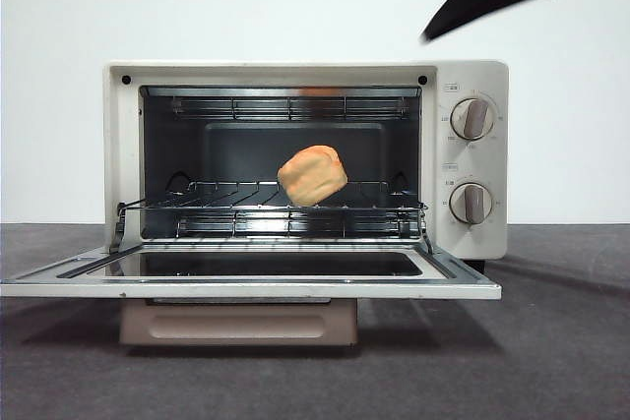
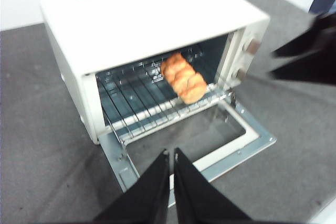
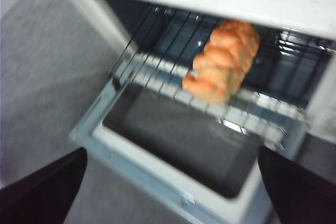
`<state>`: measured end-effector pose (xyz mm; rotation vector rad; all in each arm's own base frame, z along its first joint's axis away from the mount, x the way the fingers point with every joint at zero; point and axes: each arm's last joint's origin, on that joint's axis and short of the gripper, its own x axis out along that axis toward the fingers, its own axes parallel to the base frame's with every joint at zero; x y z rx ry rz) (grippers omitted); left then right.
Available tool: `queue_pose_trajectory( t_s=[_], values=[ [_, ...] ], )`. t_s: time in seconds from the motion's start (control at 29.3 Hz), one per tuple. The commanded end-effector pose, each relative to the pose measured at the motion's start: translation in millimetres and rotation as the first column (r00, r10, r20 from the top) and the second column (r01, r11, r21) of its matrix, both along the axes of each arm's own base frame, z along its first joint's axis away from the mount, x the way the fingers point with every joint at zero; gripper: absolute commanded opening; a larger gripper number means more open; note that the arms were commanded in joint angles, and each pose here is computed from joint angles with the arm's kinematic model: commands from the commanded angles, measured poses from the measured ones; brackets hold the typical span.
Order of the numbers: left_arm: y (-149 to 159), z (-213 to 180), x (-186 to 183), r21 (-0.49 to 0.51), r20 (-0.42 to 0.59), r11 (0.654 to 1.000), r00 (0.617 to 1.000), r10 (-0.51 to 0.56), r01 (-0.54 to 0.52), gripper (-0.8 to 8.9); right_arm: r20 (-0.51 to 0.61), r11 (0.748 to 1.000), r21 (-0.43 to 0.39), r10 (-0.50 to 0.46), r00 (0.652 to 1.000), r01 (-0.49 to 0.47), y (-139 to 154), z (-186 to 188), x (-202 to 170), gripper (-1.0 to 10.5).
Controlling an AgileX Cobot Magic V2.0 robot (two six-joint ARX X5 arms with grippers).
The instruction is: The left arm flap open the oven, the right arm pick bread and place it into oven, the left arm flap close the oven
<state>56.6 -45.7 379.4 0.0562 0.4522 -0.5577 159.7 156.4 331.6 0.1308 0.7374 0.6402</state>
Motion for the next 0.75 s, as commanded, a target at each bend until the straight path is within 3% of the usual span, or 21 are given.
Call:
queue_pose_trajectory(
  t_s=[0.03,0.14,0.27,0.44,0.58,0.75],
  values=[
    [-13.7,-2.4,12.9,0.027,-0.035,0.998,0.998,-0.053,0.053,0.12,0.039,0.999,-0.021,0.037,0.999,-0.036,-16.1,14.5,-19.2,5.2],
    [-27.1,-8.4,26.9,-0.004,-0.072,0.992,0.99,-0.123,0.123,0.12,0.053,0.998,-0.033,0.048,0.997,-0.046,-38.0,23.3,-41.2,5.2],
    [-36.2,-23.3,47.7,-0.038,-0.15,0.992,0.981,-0.123,0.118,0.12,0.062,0.999,-0.026,0.048,0.997,-0.047,-64.6,30.2,-68.1,5.2],
    [-35.4,-49.6,77.9,-0.174,-0.292,0.975,0.939,-0.185,0.138,0.12,0.095,0.999,-0.002,0.04,0.995,-0.04,-95.7,34.5,-99.2,5.2],
    [-25.3,-81.0,100.0,-0.263,-0.402,0.962,0.898,-0.178,0.073,0.12,0.133,0.999,0.035,0.036,0.991,-0.041,-115.0,35.9,-118.6,5.2],
    [-8.8,-129.6,114.0,-0.294,-0.528,0.952,0.845,-0.084,-0.089,0.12,0.138,0.998,0.041,0.035,0.99,-0.041,-128.6,33.0,-132.4,5.2]
  ],
)
